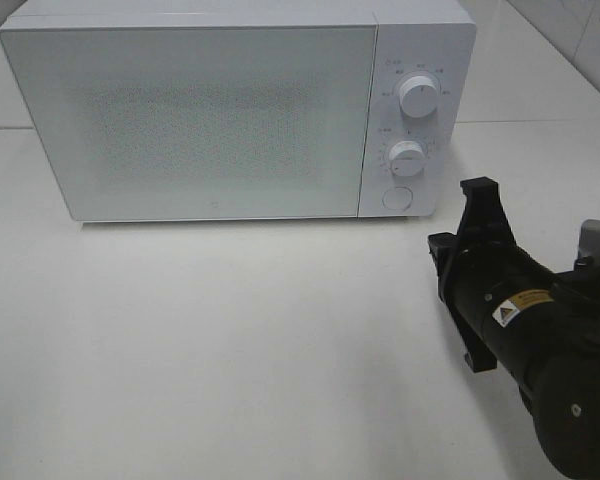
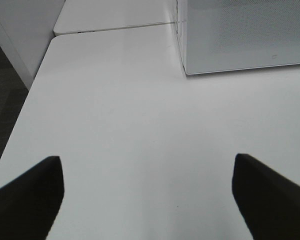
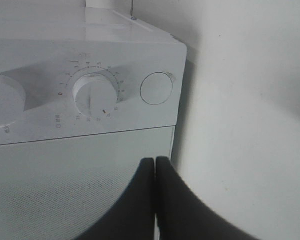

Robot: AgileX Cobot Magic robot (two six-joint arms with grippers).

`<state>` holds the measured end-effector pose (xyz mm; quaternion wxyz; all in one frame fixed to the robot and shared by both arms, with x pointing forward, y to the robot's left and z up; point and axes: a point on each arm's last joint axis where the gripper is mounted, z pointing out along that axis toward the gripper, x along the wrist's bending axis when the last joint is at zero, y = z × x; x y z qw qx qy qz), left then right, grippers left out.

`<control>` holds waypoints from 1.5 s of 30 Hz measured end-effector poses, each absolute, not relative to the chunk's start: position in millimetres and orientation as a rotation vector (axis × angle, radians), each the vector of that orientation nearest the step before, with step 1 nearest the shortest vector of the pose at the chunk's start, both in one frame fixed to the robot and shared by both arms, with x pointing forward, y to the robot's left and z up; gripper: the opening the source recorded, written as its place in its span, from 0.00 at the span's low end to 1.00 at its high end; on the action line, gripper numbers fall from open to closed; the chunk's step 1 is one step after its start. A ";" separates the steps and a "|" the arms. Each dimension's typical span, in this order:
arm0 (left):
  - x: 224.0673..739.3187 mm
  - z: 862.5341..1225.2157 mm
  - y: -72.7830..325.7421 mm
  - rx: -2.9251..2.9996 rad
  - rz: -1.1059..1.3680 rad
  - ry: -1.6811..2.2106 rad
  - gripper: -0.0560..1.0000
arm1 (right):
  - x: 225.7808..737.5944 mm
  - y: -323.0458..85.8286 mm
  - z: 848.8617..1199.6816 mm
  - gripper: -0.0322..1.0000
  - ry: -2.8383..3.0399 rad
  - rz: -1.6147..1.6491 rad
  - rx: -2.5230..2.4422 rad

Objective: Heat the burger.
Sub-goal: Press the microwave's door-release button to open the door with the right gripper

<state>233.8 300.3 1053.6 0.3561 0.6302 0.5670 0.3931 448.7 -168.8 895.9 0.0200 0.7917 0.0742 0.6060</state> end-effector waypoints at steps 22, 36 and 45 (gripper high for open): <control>233.8 1053.6 300.3 1.628 1.015 1.464 0.84 | 522.3 -160.3 881.3 0.05 0.063 1.787 2.532; 233.8 1053.6 300.3 1.628 1.015 1.464 0.84 | 554.1 -155.1 861.9 0.05 0.003 1.745 2.559; 233.8 1053.6 300.3 1.628 1.015 1.464 0.84 | 566.9 -147.1 858.3 0.05 -0.014 1.768 2.554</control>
